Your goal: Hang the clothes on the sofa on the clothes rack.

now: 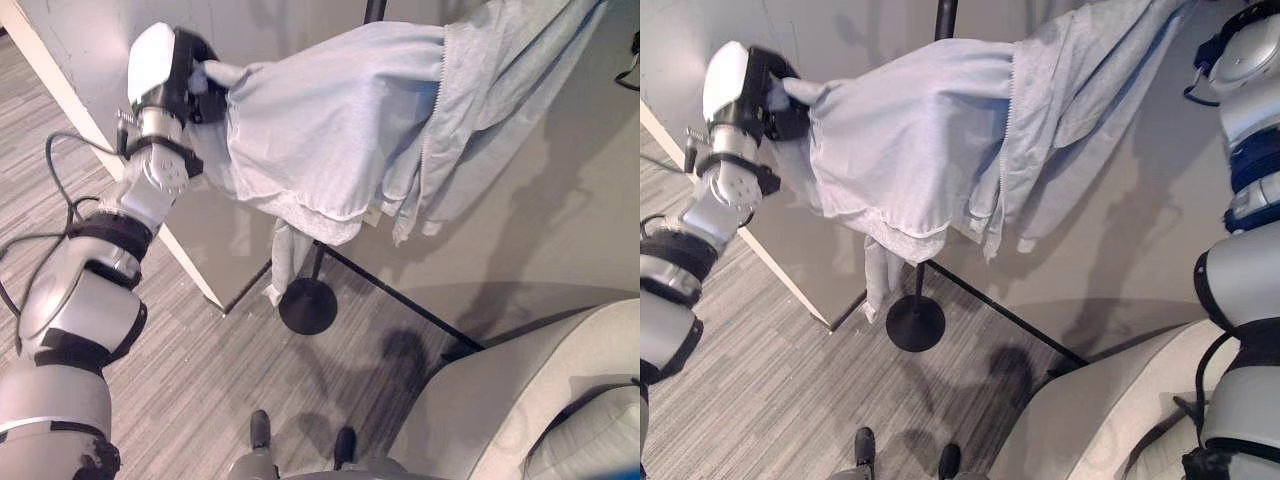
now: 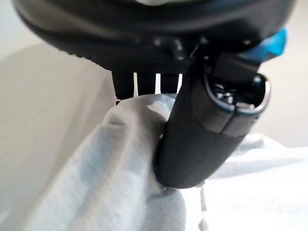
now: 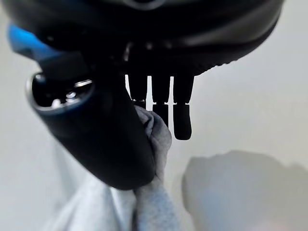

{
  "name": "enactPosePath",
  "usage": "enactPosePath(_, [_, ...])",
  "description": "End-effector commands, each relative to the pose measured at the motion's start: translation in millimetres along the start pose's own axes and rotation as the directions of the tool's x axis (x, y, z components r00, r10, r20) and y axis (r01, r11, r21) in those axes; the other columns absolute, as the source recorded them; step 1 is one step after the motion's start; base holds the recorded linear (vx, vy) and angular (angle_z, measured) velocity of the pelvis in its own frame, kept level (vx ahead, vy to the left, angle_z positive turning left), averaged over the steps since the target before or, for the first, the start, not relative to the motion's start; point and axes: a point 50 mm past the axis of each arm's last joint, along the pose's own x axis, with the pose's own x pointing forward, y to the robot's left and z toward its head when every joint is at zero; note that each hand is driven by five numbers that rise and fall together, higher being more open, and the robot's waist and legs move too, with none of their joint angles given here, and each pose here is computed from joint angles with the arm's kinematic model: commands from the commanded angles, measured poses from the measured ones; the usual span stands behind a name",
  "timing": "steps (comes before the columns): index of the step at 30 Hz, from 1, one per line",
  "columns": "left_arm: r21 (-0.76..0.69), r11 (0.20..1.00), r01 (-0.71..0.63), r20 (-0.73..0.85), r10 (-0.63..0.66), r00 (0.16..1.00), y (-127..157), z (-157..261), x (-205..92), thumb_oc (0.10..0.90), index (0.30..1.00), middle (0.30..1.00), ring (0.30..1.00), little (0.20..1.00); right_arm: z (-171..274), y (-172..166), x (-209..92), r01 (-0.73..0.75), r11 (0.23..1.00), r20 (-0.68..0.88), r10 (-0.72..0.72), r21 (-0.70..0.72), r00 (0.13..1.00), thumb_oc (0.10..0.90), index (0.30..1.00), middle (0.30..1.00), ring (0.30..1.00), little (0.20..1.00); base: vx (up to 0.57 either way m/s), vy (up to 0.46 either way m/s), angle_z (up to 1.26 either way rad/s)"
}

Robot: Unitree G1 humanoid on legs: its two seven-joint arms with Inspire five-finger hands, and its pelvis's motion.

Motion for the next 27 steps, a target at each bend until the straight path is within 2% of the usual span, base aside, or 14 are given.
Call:
enactPosePath(1, [-0.046,0.981,-0.187,-0.054,0.185,0.981,49,-10,10,0.4,0.3,0.3,0.3,0.3,12,-63,16,0.208,0.976,0.02,-0.21,0.068,0.977,0.4,0.3,0.3,0.3,0.3,-0.02,0.041,-0.04])
enactPosePath(4, [-0.111,0.987,-0.117,-0.047,0.113,0.993,24,-26,-19,0.4,0.3,0.3,0.3,0.3,-7,-9,-12,0.069,0.986,0.057,-0.079,0.154,0.995,0.4,0.3,0.3,0.3,0.3,0.0,0.048,-0.03])
enactPosePath(6, [-0.158,0.986,-0.061,-0.034,0.056,0.998,11,-32,-37,0.4,0.3,0.3,0.3,0.3,-27,18,-35,-0.018,0.99,0.059,0.01,0.138,0.998,0.4,0.3,0.3,0.3,0.3,0.03,0.041,0.01])
enactPosePath(7, [-0.224,0.974,-0.027,-0.063,0.013,0.998,-3,-40,-52,0.4,0.3,0.3,0.3,0.3,-49,38,-57,-0.087,0.987,0.03,0.084,0.135,0.996,0.4,0.3,0.3,0.3,0.3,0.0,0.0,0.0])
enactPosePath(8, [-0.223,0.974,-0.026,-0.062,0.013,0.998,-3,-40,-52,0.4,0.3,0.3,0.3,0.3,-50,38,-57,-0.087,0.987,0.028,0.084,0.135,0.996,0.4,0.3,0.3,0.3,0.3,0.03,0.022,0.02])
enactPosePath(9, [-0.282,0.959,-0.006,-0.063,-0.012,0.998,-13,-40,-63,0.4,0.3,0.3,0.3,0.3,-66,55,-78,-0.129,0.976,0.001,0.131,0.173,0.991,0.4,0.3,0.3,0.3,0.3,0.0,0.0,0.0])
enactPosePath(12, [-0.295,0.956,0.007,-0.056,-0.025,0.998,-16,-40,-67,0.4,0.3,0.3,0.3,0.3,-74,62,-91,-0.147,0.967,-0.017,0.154,0.206,0.988,0.4,0.3,0.3,0.3,0.3,0.0,0.0,0.0])
enactPosePath(14, [-0.337,0.941,0.021,-0.043,-0.038,0.998,-20,-37,-73,0.4,0.3,0.3,0.3,0.3,-81,88,-127,-0.196,0.898,-0.039,0.229,0.395,0.973,0.4,0.3,0.3,0.3,0.3,0.0,0.0,0.0])
enactPosePath(15, [-0.336,0.942,0.024,-0.043,-0.04,0.998,-20,-37,-74,0.4,0.3,0.3,0.3,0.3,-82,88,-128,-0.196,0.897,-0.041,0.23,0.395,0.972,0.4,0.3,0.3,0.3,0.3,0.0,0.0,0.0])
enactPosePath(16, [-0.369,0.929,0.018,-0.046,-0.037,0.998,-22,-36,-75,0.4,0.3,0.3,0.3,0.3,-83,91,-133,-0.188,0.882,-0.049,0.231,0.432,0.972,0.486,0.429,0.429,0.429,0.429,0.0,0.0,0.0])
enactPosePath(17, [-0.399,0.917,0.011,-0.042,-0.031,0.999,-23,-34,-75,0.442,0.364,0.364,0.364,0.364,-83,94,-138,-0.181,0.856,-0.057,0.237,0.484,0.97,0.8,0.9,0.9,0.9,0.9,0.0,0.0,0.0])
enactPosePath(18, [-0.413,0.911,0.005,-0.042,-0.025,0.999,-22,-32,-75,0.8,0.9,0.9,0.9,0.9,-83,95,-141,-0.172,0.837,-0.058,0.235,0.519,0.97,0.8,0.9,0.9,0.9,0.9,0.0,0.0,0.0])
enactPosePath(24, [-0.488,0.873,-0.008,-0.071,-0.031,0.997,-25,-36,-82,0.8,0.9,0.9,0.9,0.9,-77,97,-149,-0.187,0.739,-0.027,0.267,0.648,0.963,0.8,0.9,0.9,0.9,0.9,0.0,0.0,0.0])
enactPosePath(27, [-0.503,0.864,-0.004,-0.088,-0.046,0.995,-27,-42,-88,0.8,0.9,0.9,0.9,0.9,-78,96,-152,-0.205,0.719,-0.013,0.286,0.664,0.958,0.8,0.9,0.9,0.9,0.9,0.02,0.02,-0.05])
